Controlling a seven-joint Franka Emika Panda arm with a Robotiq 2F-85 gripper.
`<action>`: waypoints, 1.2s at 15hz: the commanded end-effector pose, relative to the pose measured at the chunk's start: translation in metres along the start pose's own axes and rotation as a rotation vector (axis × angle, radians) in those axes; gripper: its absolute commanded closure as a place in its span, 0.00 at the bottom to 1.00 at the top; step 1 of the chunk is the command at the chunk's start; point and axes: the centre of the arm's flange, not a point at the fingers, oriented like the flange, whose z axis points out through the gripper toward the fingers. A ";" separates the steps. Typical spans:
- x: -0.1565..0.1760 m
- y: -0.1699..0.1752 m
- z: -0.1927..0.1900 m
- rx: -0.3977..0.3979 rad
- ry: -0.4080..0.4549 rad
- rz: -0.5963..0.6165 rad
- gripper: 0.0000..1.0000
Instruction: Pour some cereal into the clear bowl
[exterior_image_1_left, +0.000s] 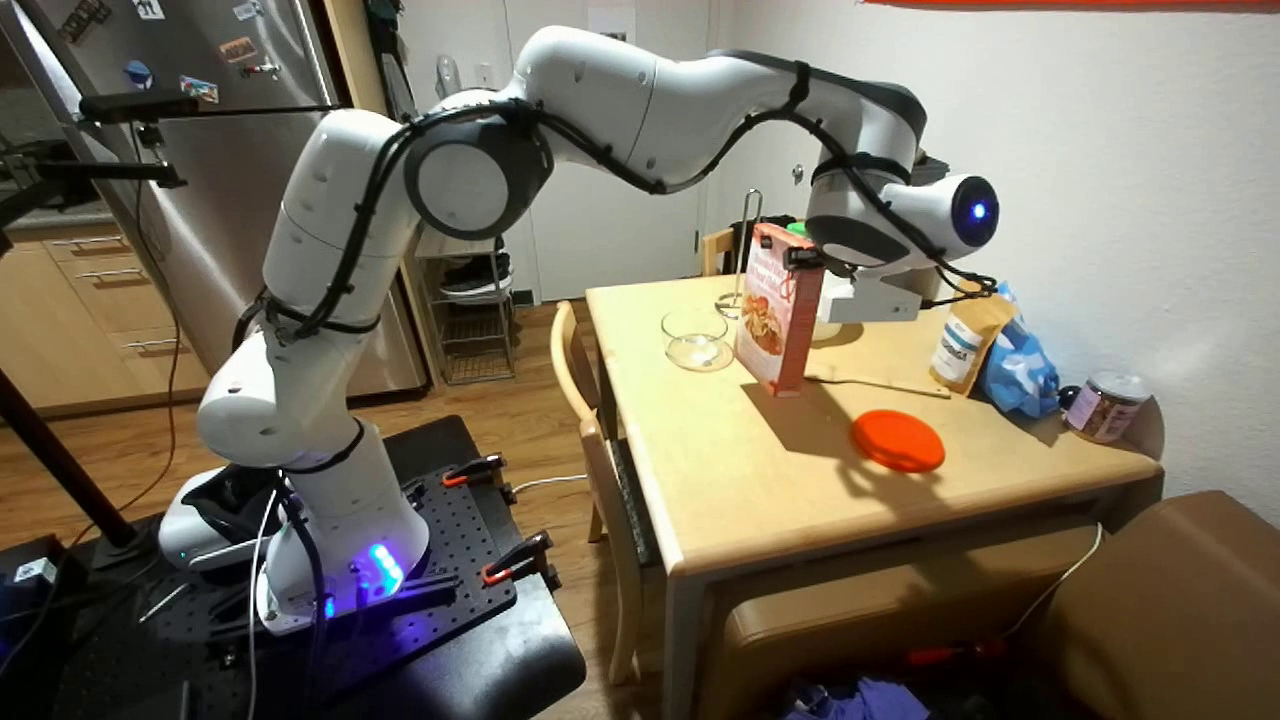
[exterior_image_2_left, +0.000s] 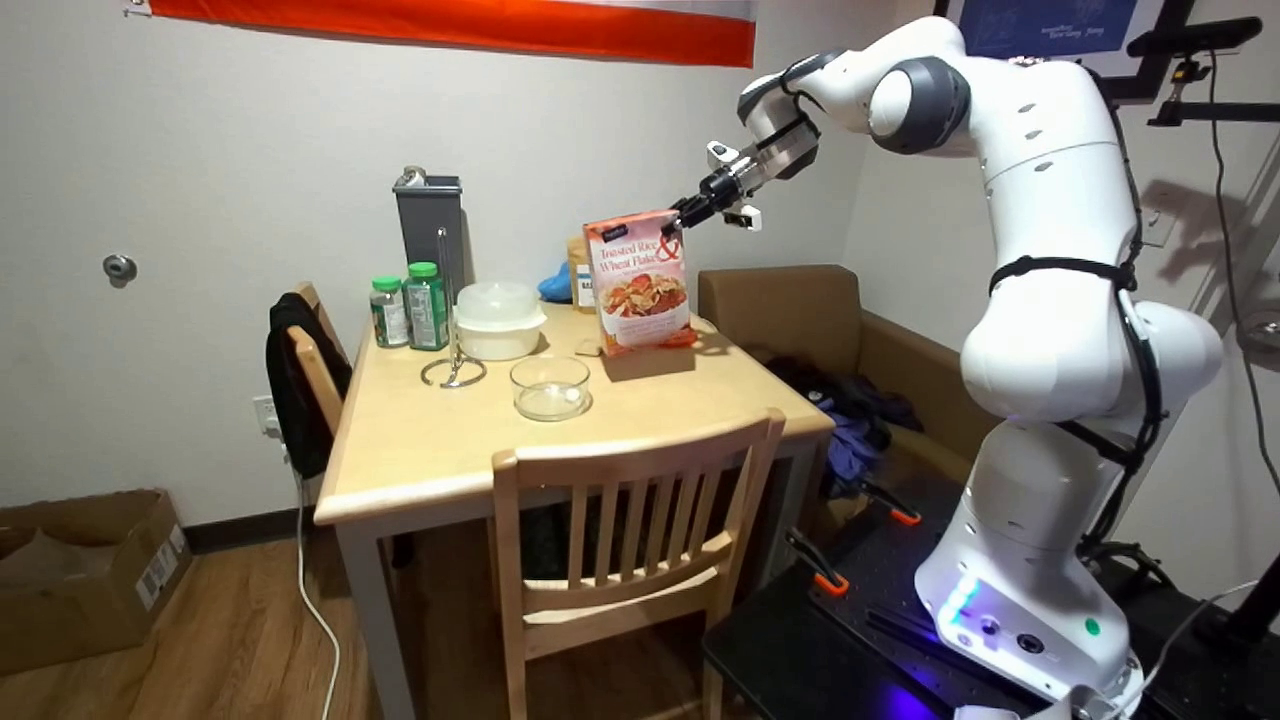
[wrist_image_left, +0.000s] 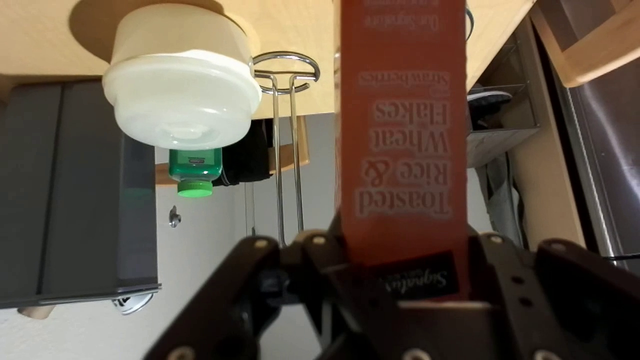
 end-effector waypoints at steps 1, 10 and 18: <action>-0.005 0.005 -0.005 0.018 0.040 -0.031 0.77; -0.043 -0.001 -0.006 0.044 0.120 -0.095 0.78; -0.086 -0.005 0.000 0.091 0.178 -0.099 0.79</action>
